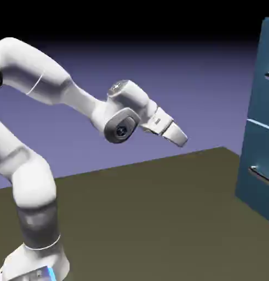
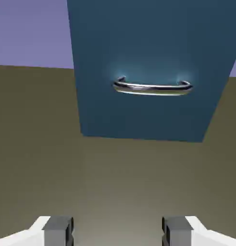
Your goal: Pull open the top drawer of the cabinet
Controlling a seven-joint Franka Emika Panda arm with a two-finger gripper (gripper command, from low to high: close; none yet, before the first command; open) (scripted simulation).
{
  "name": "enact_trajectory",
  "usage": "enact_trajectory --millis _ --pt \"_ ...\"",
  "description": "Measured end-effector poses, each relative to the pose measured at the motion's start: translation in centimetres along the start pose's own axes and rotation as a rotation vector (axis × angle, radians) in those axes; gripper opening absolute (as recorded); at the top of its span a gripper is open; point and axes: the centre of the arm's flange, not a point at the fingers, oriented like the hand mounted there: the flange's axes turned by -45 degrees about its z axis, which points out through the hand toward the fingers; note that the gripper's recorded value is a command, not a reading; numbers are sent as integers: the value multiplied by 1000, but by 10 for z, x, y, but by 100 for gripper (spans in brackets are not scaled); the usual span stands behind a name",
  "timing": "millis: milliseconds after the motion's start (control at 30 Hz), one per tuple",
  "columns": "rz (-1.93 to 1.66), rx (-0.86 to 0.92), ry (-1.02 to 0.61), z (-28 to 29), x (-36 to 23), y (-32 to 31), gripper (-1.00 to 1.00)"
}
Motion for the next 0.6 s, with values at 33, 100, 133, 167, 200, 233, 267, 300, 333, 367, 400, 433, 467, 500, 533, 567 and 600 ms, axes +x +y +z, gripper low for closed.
enact_trajectory --millis 33,100,133,167,200,233,267,300,333,367,400,433,467,500,533,567,600 --pt "52 -15 23 -8 11 8 0" --pt "152 -42 70 -26 31 23 0" --pt "201 -53 94 -35 40 30 0" --pt "249 -63 119 -44 49 37 0" --pt "296 -71 144 -54 58 43 0" --pt "341 -78 170 -64 66 48 0" --pt "385 -84 196 -73 74 53 0" --pt "428 -88 222 -83 81 57 0" --pt "470 -91 248 -93 88 61 0" --pt "510 -93 275 -103 95 64 0" --pt "549 -94 301 -113 102 66 0" --pt "586 -93 328 -122 108 68 0" --pt "622 -91 354 -132 114 69 0" --pt "657 -88 381 -140 120 69 0" --pt "690 -83 407 -149 126 69 0" --pt "721 -78 433 -157 132 69 0" --pt "751 -71 458 -165 137 68 0"
